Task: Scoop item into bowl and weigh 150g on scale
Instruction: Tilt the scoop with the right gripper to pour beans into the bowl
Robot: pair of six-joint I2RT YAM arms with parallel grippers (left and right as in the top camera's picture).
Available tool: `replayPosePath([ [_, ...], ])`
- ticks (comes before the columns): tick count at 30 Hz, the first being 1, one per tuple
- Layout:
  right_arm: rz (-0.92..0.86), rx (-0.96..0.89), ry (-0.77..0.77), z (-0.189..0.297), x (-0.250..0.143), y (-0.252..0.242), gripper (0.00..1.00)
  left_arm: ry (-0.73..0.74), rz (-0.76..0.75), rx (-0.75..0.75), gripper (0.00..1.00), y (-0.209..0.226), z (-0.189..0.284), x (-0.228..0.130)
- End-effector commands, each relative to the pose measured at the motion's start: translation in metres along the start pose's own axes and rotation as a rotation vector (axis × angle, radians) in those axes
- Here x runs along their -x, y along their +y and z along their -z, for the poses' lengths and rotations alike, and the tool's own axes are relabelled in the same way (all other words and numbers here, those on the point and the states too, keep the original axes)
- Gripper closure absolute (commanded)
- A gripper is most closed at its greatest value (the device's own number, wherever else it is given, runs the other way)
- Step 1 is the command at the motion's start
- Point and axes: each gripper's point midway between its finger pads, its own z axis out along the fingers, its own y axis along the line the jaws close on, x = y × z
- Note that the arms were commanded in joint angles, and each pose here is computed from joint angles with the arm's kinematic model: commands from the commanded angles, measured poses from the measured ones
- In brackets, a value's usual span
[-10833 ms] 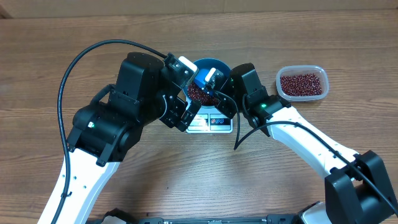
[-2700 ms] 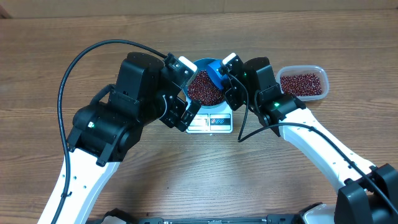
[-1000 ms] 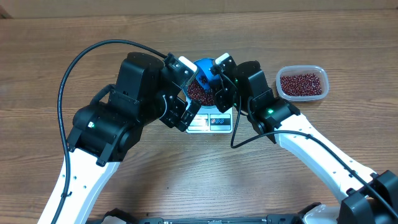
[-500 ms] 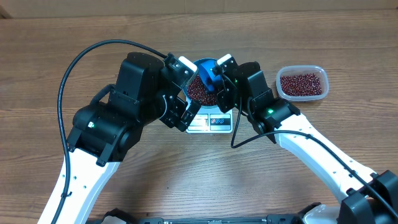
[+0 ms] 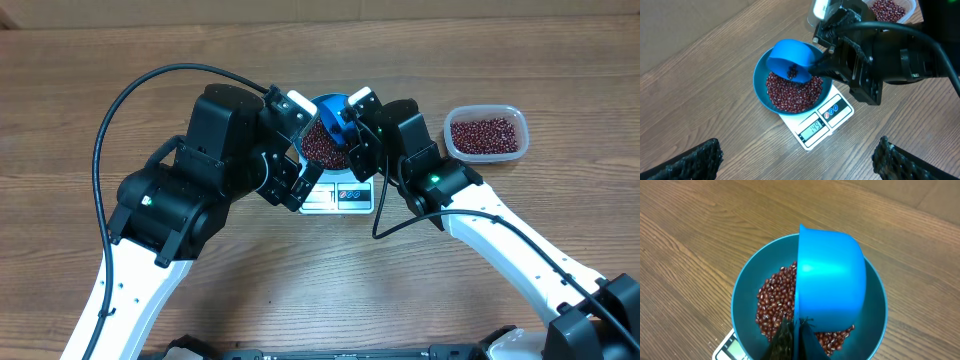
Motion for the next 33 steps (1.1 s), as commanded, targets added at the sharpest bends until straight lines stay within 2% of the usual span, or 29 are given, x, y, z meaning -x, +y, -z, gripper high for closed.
replayPosePath([
  [1, 0.013, -0.023, -0.073, 0.0121, 0.0254, -0.0055, 0.96, -0.02, 0.009, -0.014, 0.0, -0.0017, 0.0034, 0.0072],
  [5, 0.01, -0.021, -0.035, 0.0113, 0.0159, -0.0048, 0.96, -0.02, 0.009, -0.014, 0.0, -0.0017, 0.0034, 0.0072],
  [9, 0.013, -0.034, -0.074, 0.012, 0.0255, -0.009, 0.96, -0.02, 0.009, -0.014, 0.0, -0.0017, 0.0034, 0.0071],
  [14, 0.01, -0.031, -0.033, 0.0115, 0.0155, -0.0084, 0.96, -0.02, 0.009, -0.013, 0.0, -0.0017, 0.0034, 0.0072],
  [33, 0.005, -0.03, -0.048, 0.0117, 0.0191, -0.0089, 0.96, -0.02, 0.01, -0.013, 0.0, -0.0015, 0.0034, 0.0071],
])
